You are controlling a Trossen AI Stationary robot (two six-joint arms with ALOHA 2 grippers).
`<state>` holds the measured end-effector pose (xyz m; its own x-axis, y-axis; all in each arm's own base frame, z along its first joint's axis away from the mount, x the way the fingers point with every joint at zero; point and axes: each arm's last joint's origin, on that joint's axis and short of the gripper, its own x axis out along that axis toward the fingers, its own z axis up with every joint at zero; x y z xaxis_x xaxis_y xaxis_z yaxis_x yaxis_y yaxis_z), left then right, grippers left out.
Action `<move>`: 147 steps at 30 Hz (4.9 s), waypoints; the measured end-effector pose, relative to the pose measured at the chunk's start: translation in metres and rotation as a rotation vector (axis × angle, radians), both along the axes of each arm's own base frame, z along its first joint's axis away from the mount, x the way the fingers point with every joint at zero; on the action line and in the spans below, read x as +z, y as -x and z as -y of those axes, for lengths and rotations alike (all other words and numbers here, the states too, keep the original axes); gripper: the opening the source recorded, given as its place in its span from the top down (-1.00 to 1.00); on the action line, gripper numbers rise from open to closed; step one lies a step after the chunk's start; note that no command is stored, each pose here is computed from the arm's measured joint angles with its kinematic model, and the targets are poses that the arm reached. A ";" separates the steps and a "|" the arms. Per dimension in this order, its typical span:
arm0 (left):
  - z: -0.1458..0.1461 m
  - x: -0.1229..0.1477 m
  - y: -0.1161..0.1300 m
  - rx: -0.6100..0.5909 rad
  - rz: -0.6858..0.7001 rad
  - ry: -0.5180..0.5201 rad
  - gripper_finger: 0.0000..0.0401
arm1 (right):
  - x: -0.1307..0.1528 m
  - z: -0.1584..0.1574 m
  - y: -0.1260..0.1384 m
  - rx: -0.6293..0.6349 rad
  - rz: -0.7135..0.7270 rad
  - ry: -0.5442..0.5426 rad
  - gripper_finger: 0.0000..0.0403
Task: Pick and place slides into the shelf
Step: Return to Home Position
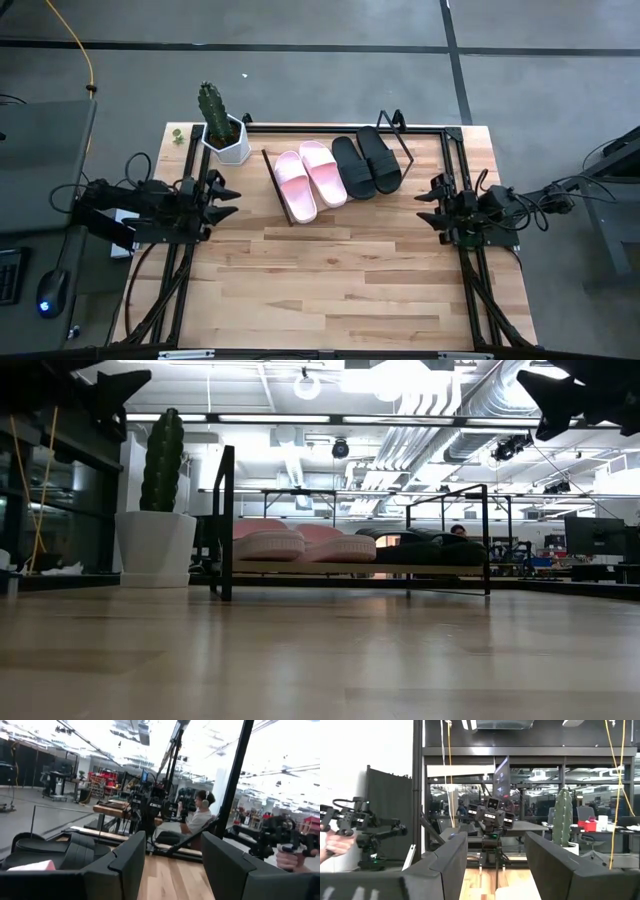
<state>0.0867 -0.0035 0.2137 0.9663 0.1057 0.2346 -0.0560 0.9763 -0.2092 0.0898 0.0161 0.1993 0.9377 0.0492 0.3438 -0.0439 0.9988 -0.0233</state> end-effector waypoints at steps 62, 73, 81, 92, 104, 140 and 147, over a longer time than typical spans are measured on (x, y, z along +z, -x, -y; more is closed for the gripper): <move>0.002 -0.044 -0.010 -0.003 -0.212 -0.188 0.12 | -0.030 -0.002 -0.006 0.013 -0.309 0.055 0.07; 0.002 -0.043 -0.010 0.000 -0.209 -0.183 0.12 | -0.030 -0.002 -0.006 0.019 -0.311 0.022 0.07; 0.002 -0.043 -0.010 0.000 -0.209 -0.183 0.12 | -0.030 -0.002 -0.006 0.026 -0.313 -0.012 0.07; 0.002 -0.043 -0.010 0.000 -0.210 -0.182 0.12 | -0.030 -0.002 -0.006 0.026 -0.313 -0.012 0.07; 0.002 -0.043 -0.010 0.001 -0.209 -0.182 0.12 | -0.030 -0.002 -0.006 0.026 -0.313 -0.012 0.07; 0.002 -0.043 -0.010 0.001 -0.210 -0.182 0.12 | -0.030 -0.002 -0.006 0.026 -0.313 -0.012 0.07; 0.002 -0.043 -0.010 0.001 -0.210 -0.182 0.12 | -0.030 -0.002 -0.006 0.026 -0.313 -0.012 0.07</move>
<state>0.0972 -0.0053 0.1705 0.9957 0.0809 0.0447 -0.0804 0.9967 -0.0139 0.0958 0.0178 0.1694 0.9966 0.0719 0.0396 -0.0722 0.9974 0.0069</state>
